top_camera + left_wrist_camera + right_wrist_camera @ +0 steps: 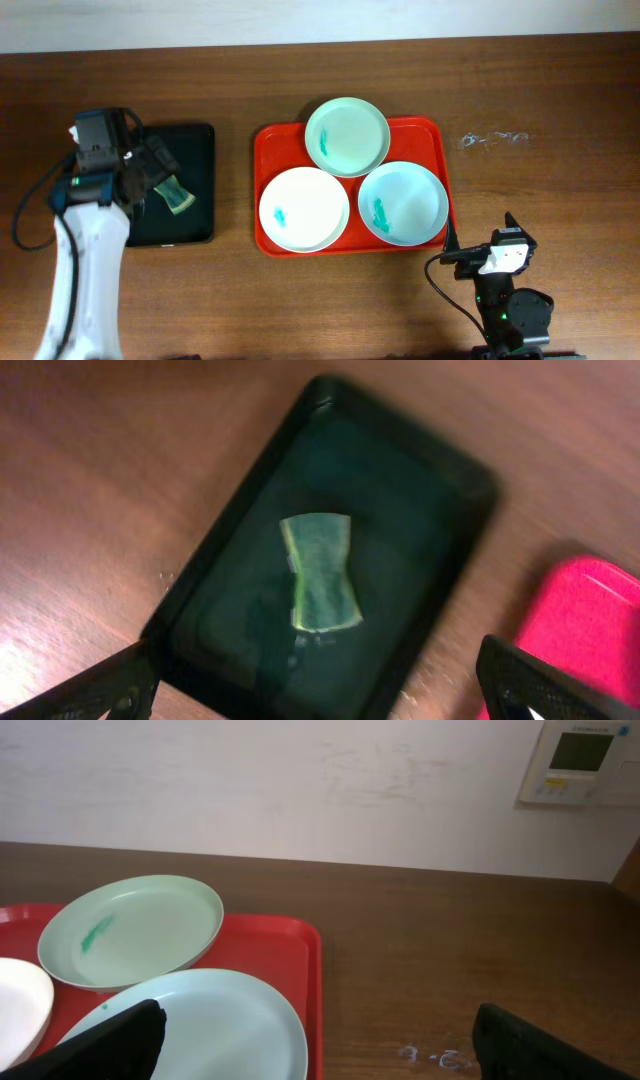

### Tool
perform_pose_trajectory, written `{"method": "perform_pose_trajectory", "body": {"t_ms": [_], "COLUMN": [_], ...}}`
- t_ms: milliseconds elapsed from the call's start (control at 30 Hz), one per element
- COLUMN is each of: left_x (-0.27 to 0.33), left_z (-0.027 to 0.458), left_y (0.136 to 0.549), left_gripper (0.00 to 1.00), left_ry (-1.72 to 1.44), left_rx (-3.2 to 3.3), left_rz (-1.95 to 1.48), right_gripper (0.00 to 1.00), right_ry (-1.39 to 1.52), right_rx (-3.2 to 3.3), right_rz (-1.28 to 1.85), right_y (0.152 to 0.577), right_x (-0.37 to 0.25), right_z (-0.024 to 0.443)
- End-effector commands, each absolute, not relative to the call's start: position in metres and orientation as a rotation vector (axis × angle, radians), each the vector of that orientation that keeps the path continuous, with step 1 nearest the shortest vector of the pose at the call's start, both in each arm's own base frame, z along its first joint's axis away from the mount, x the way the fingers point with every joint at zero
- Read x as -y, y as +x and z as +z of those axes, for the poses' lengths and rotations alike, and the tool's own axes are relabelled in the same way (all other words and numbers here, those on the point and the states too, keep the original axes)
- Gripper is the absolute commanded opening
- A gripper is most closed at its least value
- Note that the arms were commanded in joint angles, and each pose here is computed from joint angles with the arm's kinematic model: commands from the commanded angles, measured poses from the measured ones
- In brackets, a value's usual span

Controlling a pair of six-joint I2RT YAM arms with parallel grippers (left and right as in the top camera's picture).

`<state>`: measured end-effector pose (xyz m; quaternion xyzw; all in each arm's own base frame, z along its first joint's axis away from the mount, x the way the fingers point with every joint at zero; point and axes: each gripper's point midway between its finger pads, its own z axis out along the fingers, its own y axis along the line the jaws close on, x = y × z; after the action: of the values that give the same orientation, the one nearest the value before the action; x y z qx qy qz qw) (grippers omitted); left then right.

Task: Clean dirty plates on tray and stack at the side
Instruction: 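Reach the left gripper into the black tray and grasp the sponge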

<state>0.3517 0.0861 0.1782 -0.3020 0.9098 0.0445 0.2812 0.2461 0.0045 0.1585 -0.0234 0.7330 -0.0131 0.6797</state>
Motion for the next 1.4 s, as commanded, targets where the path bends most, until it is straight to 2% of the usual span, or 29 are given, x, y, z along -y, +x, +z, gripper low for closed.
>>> {"method": "perform_pose_trajectory", "body": {"t_ms": [0, 100, 233, 433, 600, 633, 700, 733, 767, 800, 833, 867, 900, 1067, 1100, 1133, 1200, 1233, 1300, 1333, 1367], "left_x": [-0.114, -0.104, -0.105, -0.111, -0.112, -0.112, -0.113, -0.113, -0.113, -0.112, -0.111, -0.109, -0.106, -0.064, -0.063, -0.062, -0.062, -0.062, -0.067, -0.074, -0.08], "left_z": [0.134, 0.097, 0.062, 0.02, -0.005, -0.005, -0.005, -0.005, -0.005, -0.005, -0.006, -0.008, -0.009, -0.016, -0.016, -0.016, -0.016, -0.016, -0.017, -0.017, -0.018], "left_y": [0.361, 0.381, 0.397, 0.401, 0.41, 0.411, 0.413, 0.413, 0.413, 0.412, 0.409, 0.405, 0.399, 0.358, 0.354, 0.35, 0.349, 0.349, 0.349, 0.35, 0.351], "left_gripper": [0.99, 0.98, 0.85, 0.84, 0.69, 0.64, 0.14, 0.0, 0.0, 0.08, 0.49, 0.96, 0.99, 0.99, 0.98, 0.74, 0.08, 0.0, 0.0, 0.46, 0.99], "left_ry": [-1.23, -1.287, -1.292, -1.293, -1.033, -1.031, -1.028, -1.028, -1.028, -1.029, -1.033, -1.04, -1.048, -1.121, -1.126, -1.134, -1.137, -1.137, -1.133, -1.13, -1.126], "left_rx": [-2.361, -2.415, -2.443, -2.502, -2.624, -2.621, -2.61, -2.61, -2.611, -2.616, -2.628, -2.649, -2.676, -2.881, -2.899, -2.911, -2.917, -2.917, -2.909, -2.9, -2.888], "left_rz": [0.083, -0.101, -0.105, -0.031, 0.011, 0.011, 0.009, 0.009, 0.009, 0.009, 0.008, 0.004, -0.008, -0.238, -0.231, -0.228, -0.226, -0.225, -0.183, -0.124, -0.075], "right_gripper": [0.98, 0.98, 0.98, 0.98, 0.98, 0.99, 0.98, 0.98, 0.98, 0.98, 0.98, 0.98, 0.98, 0.99, 0.98, 0.98, 0.98, 0.98, 0.99, 0.98, 0.98], "right_ry": [-0.036, -0.036, -0.036, -0.036, -0.036, -0.036, -0.036, -0.036, -0.036, -0.036, -0.036, -0.036, -0.036, -0.036, -0.036, -0.036, -0.036, -0.036, -0.036, -0.036, -0.036], "right_rx": [-1.651, -1.651, -1.651, -1.651, -1.651, -1.651, -1.651, -1.651, -1.651, -1.651, -1.651, -1.651, -1.651, -1.651, -1.651, -1.651, -1.651, -1.651, -1.651, -1.651, -1.651], "right_rz": [-0.044, -0.044, -0.044, -0.044, -0.044, -0.044, -0.044, -0.044, -0.044, -0.044, -0.044, -0.044, -0.044, -0.044, -0.044, -0.044, -0.044, -0.044, -0.044, -0.044, -0.044], "right_y": [0.246, 0.246, 0.246, 0.246, 0.246, 0.246, 0.246, 0.246, 0.246, 0.246, 0.246, 0.246, 0.246, 0.246, 0.246, 0.246, 0.246, 0.246, 0.246, 0.246, 0.246], "right_x": [-0.001, -0.001, -0.001, -0.001, -0.001, -0.001, -0.001, -0.001, -0.001, -0.001, -0.001, -0.001, -0.001, -0.001, -0.001, -0.001, -0.001, -0.001, -0.001, -0.001, -0.001], "right_z": [0.155, 0.155, 0.155, 0.155, 0.155, 0.155, 0.155, 0.155, 0.155, 0.155, 0.155, 0.155, 0.155, 0.155, 0.155, 0.155, 0.155, 0.155, 0.155, 0.155, 0.155]}}
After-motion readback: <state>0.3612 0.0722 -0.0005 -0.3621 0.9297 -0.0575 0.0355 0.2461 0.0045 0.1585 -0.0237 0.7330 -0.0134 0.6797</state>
